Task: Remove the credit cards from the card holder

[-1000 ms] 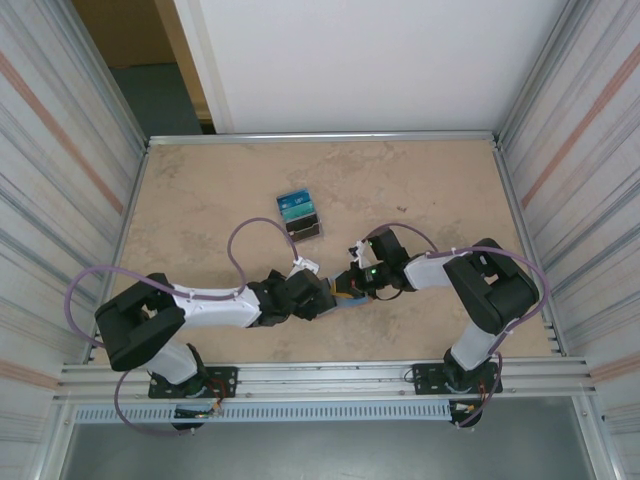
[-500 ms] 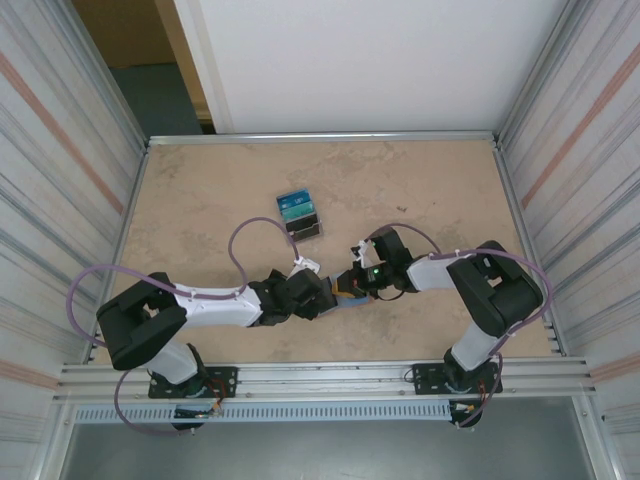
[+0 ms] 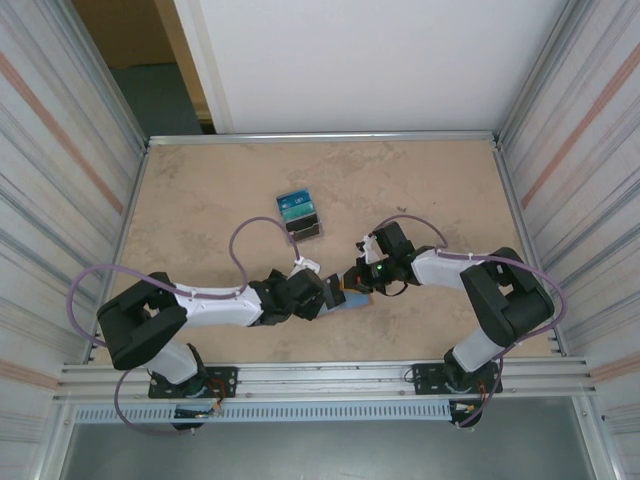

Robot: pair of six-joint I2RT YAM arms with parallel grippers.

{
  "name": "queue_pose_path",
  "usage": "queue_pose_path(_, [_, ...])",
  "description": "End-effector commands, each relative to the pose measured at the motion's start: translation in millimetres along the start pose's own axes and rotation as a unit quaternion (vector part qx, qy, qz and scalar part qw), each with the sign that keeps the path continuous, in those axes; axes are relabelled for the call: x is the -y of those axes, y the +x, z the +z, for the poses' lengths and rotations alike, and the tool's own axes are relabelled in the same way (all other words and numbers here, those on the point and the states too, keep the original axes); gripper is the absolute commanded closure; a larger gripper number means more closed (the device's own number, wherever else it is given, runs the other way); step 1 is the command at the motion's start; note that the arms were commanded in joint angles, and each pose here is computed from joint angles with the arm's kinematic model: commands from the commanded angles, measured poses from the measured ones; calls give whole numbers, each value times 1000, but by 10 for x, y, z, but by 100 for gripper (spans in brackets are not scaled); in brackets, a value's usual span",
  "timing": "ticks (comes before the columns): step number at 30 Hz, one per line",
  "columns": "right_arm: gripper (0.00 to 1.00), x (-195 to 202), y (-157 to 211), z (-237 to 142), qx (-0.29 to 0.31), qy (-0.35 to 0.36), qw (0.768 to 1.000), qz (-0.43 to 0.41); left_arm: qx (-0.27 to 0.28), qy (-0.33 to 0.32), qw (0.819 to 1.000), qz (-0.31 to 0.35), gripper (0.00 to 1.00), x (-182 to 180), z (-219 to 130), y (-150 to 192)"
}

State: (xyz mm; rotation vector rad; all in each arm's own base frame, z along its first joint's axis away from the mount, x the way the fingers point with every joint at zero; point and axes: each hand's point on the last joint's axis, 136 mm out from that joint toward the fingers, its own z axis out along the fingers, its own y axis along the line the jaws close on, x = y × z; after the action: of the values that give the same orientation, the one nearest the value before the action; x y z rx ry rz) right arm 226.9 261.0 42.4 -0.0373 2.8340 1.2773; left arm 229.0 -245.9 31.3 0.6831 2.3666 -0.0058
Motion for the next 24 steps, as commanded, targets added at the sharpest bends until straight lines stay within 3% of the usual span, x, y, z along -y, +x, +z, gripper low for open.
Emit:
queue_pose_path(1, [100,41,-49,-32,6,25,1000,-12,-25,2,999,41,1,10,-43,73])
queue_pose_path(13, [100,22,-38,-4,2,29,999,-18,36,28,998,46,1,154,-163,-403])
queue_pose_path(24, [100,17,-14,-1,-1,26,1000,-16,7,37,998,46,1,268,116,-298])
